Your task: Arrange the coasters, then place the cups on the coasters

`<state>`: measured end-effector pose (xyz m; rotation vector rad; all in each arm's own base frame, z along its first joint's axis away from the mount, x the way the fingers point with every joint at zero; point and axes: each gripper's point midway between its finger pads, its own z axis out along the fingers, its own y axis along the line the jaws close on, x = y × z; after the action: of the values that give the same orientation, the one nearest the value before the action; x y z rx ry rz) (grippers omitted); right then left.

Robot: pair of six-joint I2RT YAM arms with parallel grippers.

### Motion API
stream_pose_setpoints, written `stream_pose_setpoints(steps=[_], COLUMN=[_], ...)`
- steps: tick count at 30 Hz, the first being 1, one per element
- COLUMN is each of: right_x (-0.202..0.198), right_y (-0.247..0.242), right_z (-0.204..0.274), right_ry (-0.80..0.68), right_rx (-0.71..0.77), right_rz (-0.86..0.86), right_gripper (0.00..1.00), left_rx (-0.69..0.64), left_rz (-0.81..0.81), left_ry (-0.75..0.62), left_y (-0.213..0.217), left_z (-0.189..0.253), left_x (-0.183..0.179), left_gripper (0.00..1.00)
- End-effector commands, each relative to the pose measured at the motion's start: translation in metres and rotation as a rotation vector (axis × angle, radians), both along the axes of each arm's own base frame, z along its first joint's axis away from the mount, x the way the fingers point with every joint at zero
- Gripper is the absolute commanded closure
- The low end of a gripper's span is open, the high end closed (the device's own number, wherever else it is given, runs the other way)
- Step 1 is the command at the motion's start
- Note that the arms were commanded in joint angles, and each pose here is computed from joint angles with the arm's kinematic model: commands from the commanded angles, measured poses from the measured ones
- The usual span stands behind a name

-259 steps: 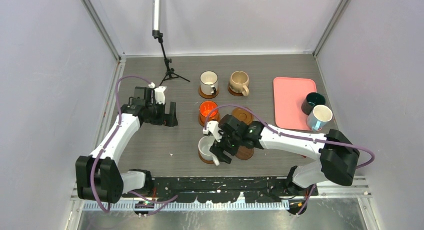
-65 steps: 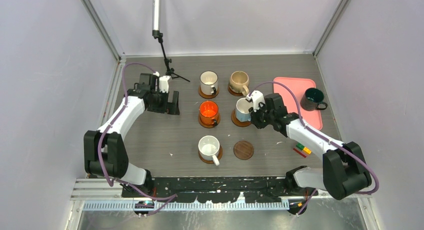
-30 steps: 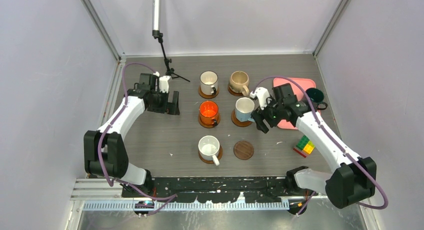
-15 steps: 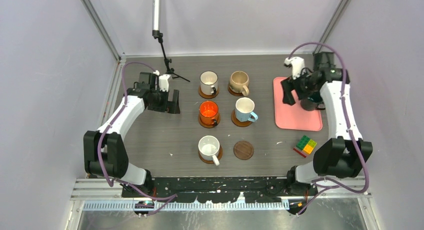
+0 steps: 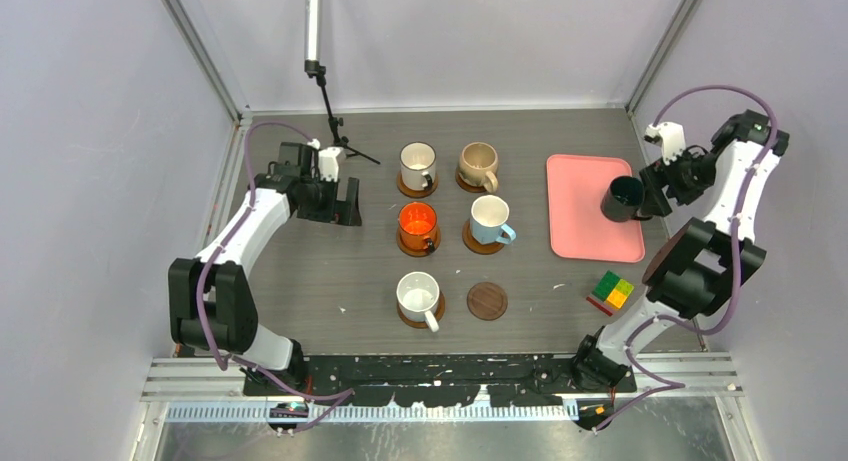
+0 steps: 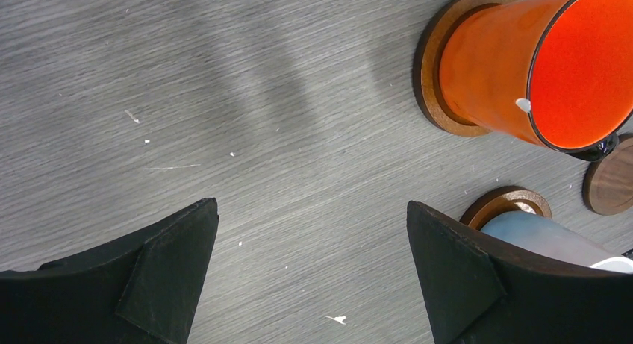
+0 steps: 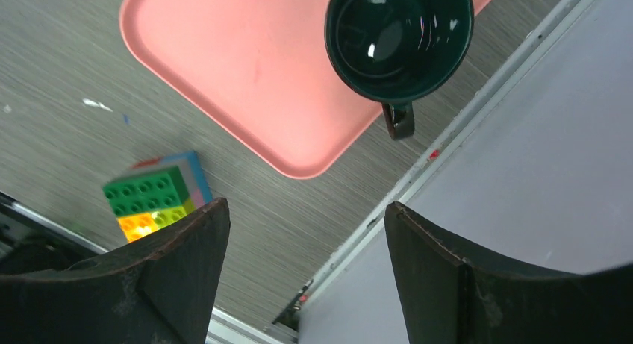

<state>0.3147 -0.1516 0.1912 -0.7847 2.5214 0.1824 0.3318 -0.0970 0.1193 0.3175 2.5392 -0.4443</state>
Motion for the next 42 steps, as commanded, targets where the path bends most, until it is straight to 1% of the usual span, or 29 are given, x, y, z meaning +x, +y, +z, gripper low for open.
stream_pose_setpoints(steps=[1,3,8,13,17,22,25,27,31,35,37,42], right_x=[-0.001,0.005,0.023,0.03,0.044,0.057,0.068,0.071,0.067,0.064,0.068,0.072], right_y=[-0.017,-0.027,-0.041,-0.052,-0.06,-0.059,-0.051,-0.044,-0.032,-0.026,-0.026,-0.022], right_z=[-0.007,-0.017,-0.039,-0.069,-0.083,-0.099,-0.106,-0.112,-0.123,-0.128,-0.129,-0.129], right_ry=[-0.009,0.002,0.045,0.094,0.084,0.055,-0.007,-0.021,-0.005,-0.003,-0.023,-0.065], right_rx=[-0.07,-0.091,-0.065,-0.083,-0.099,-0.087,-0.058,-0.036,0.011,0.041,0.037,0.048], right_rz=[0.211,0.248,0.274,0.361,0.372,0.37,0.36,0.358,0.363,0.348,0.321,0.254], right_gripper=[0.2,0.2,0.21,0.23,0.23,0.25,0.27,0.34,0.46,0.52,0.59,0.71], left_rx=[-0.016,-0.013,-0.002,0.003,0.014,0.025,0.028,0.034,0.05,0.052,0.05,0.05], left_rz=[-0.022,-0.023,-0.02,-0.018,-0.043,-0.046,-0.048,-0.052,-0.059,-0.06,-0.06,-0.062], left_ry=[-0.021,-0.012,0.007,0.019,0.021,0.031,0.04,0.047,0.055,0.061,0.066,0.073], left_y=[-0.005,-0.004,-0.003,-0.002,-0.002,-0.001,-0.001,0.0,0.002,0.002,0.002,0.001], left_z=[0.01,0.008,0.004,0.003,0.003,0.001,-0.002,-0.003,-0.004,-0.006,-0.007,-0.009], left_x=[0.006,0.004,0.002,0.005,0.008,0.011,0.011,0.011,0.01,0.01,0.01,0.012], left_gripper=[0.0,0.0,0.0,0.0,0.0,0.0,0.0,0.0,0.0,0.0,0.0,0.0])
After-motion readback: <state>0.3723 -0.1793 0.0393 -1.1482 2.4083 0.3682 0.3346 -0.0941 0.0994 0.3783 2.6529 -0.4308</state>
